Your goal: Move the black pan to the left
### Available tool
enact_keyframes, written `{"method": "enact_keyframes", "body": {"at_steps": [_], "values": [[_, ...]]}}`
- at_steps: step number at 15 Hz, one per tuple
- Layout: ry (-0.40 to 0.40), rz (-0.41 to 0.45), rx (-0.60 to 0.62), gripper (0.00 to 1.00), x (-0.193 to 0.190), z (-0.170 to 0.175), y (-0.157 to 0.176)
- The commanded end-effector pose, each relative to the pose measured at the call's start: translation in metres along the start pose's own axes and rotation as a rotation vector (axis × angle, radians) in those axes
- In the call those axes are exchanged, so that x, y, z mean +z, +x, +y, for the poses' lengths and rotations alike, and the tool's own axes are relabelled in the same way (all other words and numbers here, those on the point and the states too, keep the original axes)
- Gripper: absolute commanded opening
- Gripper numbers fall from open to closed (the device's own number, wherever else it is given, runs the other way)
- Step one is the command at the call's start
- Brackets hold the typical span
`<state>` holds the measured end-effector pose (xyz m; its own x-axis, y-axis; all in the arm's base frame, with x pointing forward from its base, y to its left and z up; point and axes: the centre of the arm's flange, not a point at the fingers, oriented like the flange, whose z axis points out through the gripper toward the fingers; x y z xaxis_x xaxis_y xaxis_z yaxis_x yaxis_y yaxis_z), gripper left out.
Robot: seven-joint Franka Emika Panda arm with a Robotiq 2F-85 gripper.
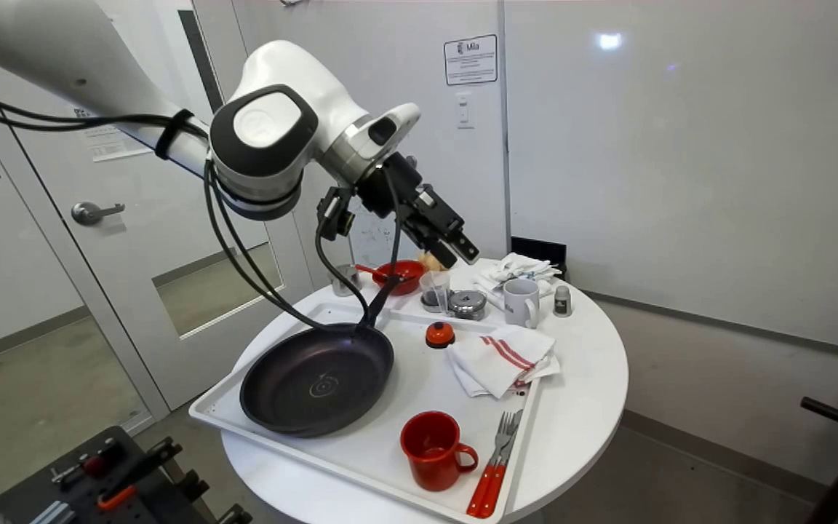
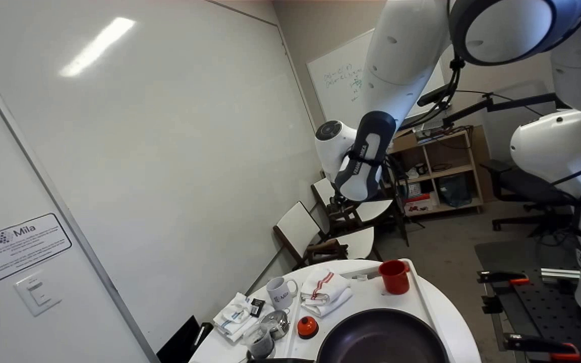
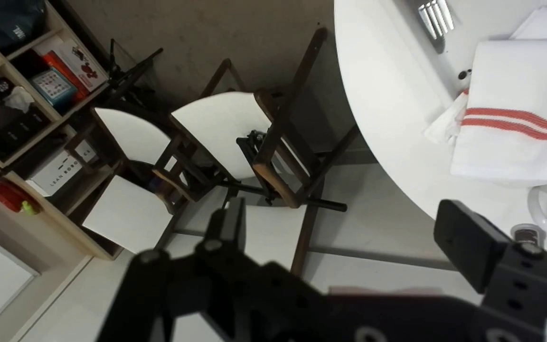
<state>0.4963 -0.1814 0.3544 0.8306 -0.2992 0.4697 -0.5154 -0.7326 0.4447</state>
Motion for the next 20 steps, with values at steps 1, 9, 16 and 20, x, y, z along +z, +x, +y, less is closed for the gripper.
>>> {"method": "enact_keyframes", "body": {"at_steps": [1, 9, 16, 20], "values": [[0.046, -0.058, -0.109, 1.0, -0.025, -0.005, -0.005], [0.158, -0.146, -0.386, 1.0, -0.034, -0.039, -0.021], [0.382, -0.15, -0.478, 1.0, -0.045, -0.04, -0.028], [0.515, -0.171, -0.505, 1.0, -0.037, -0.038, -0.032]]}}
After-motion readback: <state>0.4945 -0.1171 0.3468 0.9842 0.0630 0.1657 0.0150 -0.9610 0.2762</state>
